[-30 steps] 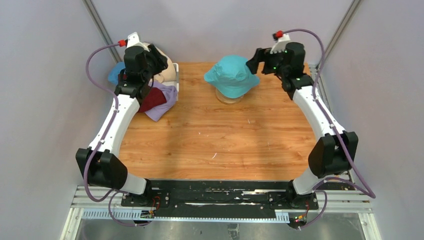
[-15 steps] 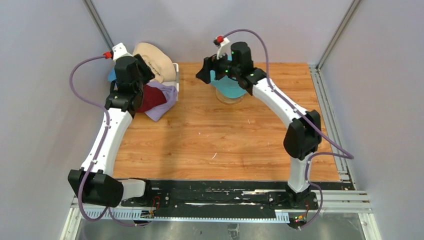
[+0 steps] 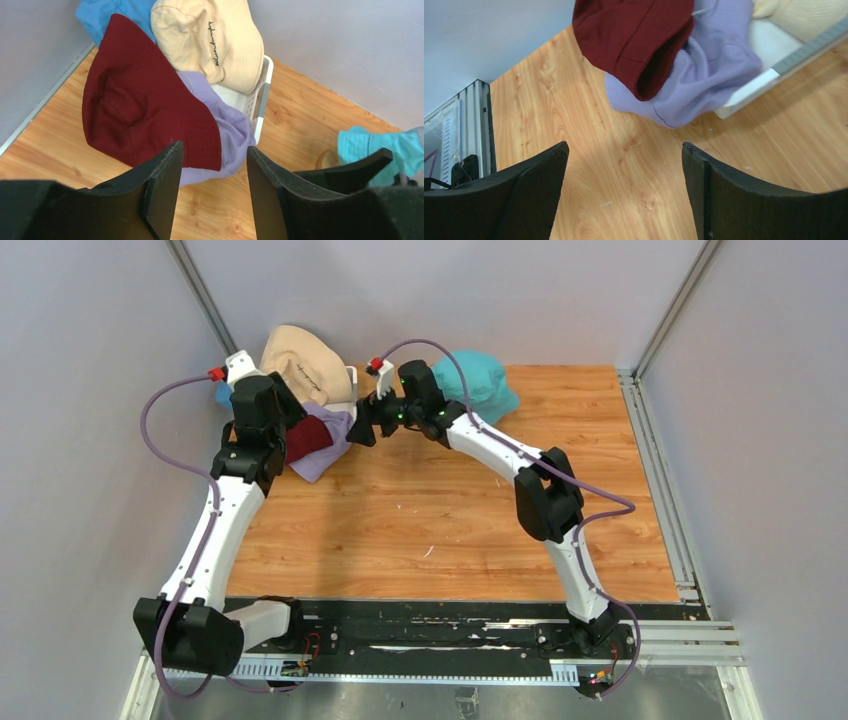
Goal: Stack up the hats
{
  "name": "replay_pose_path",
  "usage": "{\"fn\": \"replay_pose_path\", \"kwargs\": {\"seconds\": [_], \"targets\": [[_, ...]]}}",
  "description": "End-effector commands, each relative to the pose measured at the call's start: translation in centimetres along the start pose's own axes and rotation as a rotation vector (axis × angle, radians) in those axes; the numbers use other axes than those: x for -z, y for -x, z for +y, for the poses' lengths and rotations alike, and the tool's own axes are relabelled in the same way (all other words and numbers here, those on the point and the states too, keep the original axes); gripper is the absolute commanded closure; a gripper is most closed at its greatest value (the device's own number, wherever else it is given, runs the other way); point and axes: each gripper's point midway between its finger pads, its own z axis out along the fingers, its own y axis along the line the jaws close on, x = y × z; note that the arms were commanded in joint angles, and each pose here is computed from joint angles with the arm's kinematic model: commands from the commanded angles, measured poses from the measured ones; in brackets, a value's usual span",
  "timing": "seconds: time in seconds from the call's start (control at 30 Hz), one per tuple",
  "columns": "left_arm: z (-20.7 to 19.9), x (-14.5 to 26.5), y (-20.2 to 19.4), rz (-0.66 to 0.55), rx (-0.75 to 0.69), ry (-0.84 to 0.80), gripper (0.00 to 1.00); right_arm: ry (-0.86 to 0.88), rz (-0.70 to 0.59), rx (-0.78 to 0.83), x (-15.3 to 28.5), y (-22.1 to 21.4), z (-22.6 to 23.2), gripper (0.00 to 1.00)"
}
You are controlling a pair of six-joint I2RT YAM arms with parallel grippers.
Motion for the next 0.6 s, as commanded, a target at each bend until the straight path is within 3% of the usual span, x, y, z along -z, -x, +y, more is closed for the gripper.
{"fn": "replay_pose_path", "kwargs": {"seconds": [0.0,0.33,0.57], "targets": [[0.7,1.0,1.4,-0.068,0.030,0.007,0.46,0.111,-0.096,0.054,-1.9,2.2,2.5,0.18],[1.8,2.3,0.6,-0.078,0.022,0.011,0.46,0.160,-0.137,0.087,-6.4,0.6,3.2,0.20],[2.3,1.7,-0.4,-0.055,0.004,0.038,0.46,0.111,-0.141,0.108,-5.4,1.4,3.0,0.19]]}}
